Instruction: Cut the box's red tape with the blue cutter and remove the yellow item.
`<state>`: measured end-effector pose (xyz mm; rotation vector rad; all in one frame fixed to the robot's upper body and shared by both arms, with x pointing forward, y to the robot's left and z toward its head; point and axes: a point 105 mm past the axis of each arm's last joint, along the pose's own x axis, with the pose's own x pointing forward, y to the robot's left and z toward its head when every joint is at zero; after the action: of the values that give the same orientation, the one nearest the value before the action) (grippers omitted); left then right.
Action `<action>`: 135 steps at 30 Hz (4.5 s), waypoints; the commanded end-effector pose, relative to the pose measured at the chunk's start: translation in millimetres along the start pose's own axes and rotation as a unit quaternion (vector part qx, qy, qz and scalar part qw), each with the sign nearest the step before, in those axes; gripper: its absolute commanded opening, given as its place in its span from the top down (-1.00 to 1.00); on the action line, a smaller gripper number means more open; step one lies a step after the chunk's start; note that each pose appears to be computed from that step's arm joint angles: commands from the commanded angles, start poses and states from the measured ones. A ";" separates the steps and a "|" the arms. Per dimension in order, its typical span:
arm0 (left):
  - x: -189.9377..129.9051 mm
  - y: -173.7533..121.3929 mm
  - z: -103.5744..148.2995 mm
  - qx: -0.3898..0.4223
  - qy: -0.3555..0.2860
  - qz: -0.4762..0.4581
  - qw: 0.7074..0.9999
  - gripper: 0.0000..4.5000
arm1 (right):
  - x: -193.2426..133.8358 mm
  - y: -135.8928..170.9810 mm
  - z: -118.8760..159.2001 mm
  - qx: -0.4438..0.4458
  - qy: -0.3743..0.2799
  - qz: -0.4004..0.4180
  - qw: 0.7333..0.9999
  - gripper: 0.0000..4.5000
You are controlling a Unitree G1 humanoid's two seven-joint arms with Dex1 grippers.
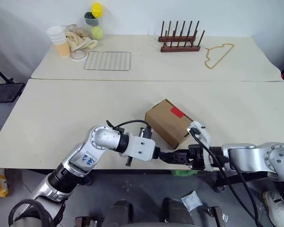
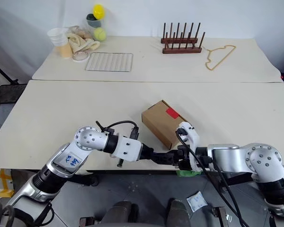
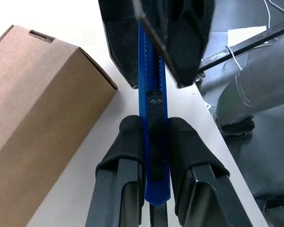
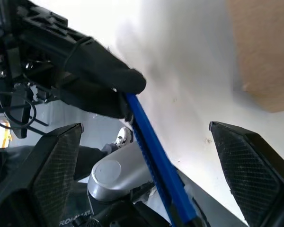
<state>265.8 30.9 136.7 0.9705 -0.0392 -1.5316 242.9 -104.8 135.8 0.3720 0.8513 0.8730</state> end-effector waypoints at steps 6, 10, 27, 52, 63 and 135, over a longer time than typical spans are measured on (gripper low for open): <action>-0.6 2.9 9.0 0.019 -0.004 0.005 1.000 0.79 | 1.1 6.8 1.2 0.004 -0.004 0.016 1.000 -0.62; -0.7 3.4 9.4 0.019 -0.004 0.006 1.000 0.79 | 2.2 7.3 0.2 0.013 -0.004 0.021 1.000 -0.62; 0.5 6.3 10.4 0.019 -0.001 0.010 1.000 0.79 | 10.7 0.9 -5.8 0.027 -0.005 0.017 0.999 0.79; -18.0 6.1 13.1 -0.019 -0.027 0.013 0.999 -0.04 | 2.7 4.0 9.4 0.036 -0.039 0.040 0.998 0.97; -100.7 -31.9 -12.0 -0.196 -0.036 -0.018 0.980 -0.29 | -37.2 23.9 -1.3 -0.021 -0.015 0.089 0.996 0.97; 22.6 98.4 -17.2 -0.357 -0.054 0.120 0.925 0.99 | -69.2 -23.3 121.9 -0.307 -0.044 -0.199 0.930 0.97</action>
<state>360.3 -4.1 177.3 0.2773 0.2567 -1.2184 326.6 -166.1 218.7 -0.2938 0.5591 0.6988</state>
